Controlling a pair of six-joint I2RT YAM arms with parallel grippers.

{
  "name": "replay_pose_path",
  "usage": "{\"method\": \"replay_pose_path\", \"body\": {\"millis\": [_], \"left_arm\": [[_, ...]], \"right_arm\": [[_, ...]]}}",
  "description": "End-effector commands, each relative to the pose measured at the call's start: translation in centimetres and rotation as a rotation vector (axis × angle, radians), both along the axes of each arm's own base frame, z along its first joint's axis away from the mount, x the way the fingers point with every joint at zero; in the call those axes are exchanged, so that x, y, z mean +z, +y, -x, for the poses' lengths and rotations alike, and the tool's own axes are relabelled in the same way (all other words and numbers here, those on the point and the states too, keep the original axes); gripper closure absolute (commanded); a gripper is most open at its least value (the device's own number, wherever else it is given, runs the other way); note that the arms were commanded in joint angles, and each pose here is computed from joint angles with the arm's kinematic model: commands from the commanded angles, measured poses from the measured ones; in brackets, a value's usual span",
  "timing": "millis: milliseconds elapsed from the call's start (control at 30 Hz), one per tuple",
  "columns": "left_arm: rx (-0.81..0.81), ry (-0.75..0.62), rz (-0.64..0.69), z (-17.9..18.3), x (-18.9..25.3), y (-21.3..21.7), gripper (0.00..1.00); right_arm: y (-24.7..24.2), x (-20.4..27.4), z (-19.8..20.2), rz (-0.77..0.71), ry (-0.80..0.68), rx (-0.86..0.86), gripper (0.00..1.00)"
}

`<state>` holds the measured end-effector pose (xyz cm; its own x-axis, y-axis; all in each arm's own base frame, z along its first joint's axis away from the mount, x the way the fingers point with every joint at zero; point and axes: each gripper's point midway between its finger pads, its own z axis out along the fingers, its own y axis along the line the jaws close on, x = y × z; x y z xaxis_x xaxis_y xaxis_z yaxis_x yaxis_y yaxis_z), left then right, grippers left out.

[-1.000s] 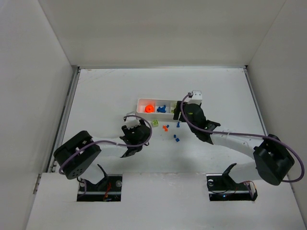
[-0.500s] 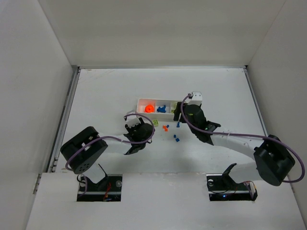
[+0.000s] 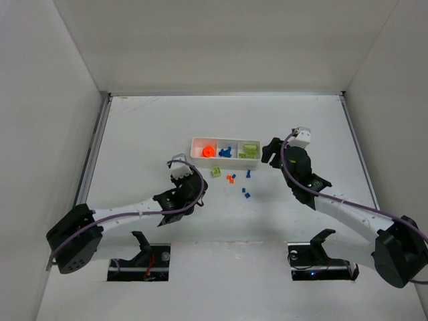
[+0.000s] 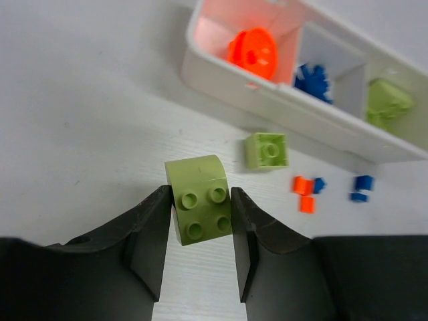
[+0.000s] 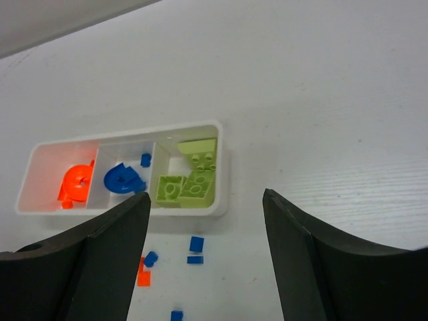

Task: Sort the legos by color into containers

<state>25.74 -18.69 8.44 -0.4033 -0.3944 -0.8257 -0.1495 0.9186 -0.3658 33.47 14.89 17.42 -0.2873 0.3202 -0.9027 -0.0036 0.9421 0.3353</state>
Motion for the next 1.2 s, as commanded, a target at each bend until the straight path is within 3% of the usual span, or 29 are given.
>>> {"method": "replay_pose_path", "body": {"millis": [0,133,300,567,767,967,1167], "left_arm": [[-0.083,-0.079,0.048,-0.5,5.7,-2.5,0.88],[-0.172,-0.123,0.115,-2.4,10.4,-6.4,0.88],[-0.304,-0.138,0.146,-6.0,12.4,-12.9,0.87],[-0.429,-0.101,0.134,-10.1,10.3,-19.9,0.85],[-0.427,-0.076,0.082,-12.3,7.7,-22.1,0.83],[-0.375,-0.080,0.010,-13.2,6.3,-21.4,0.65],[-0.399,-0.111,-0.006,-12.6,7.8,-21.4,0.47]], "right_arm": [[-0.8,0.5,-0.5,-0.074,-0.018,-0.029,0.26],[-1.9,0.0,-0.8,-0.102,-0.006,-0.063,0.27],[-3.0,-0.5,-1.0,-0.101,-0.001,-0.098,0.27],[-5.0,0.5,-0.7,-0.159,-0.036,-0.153,0.28],[-5.4,0.8,-0.5,-0.178,-0.045,-0.157,0.28],[-5.3,0.8,-0.4,-0.181,-0.047,-0.153,0.28],[-5.3,0.9,-0.4,-0.182,-0.049,-0.151,0.28]]}}
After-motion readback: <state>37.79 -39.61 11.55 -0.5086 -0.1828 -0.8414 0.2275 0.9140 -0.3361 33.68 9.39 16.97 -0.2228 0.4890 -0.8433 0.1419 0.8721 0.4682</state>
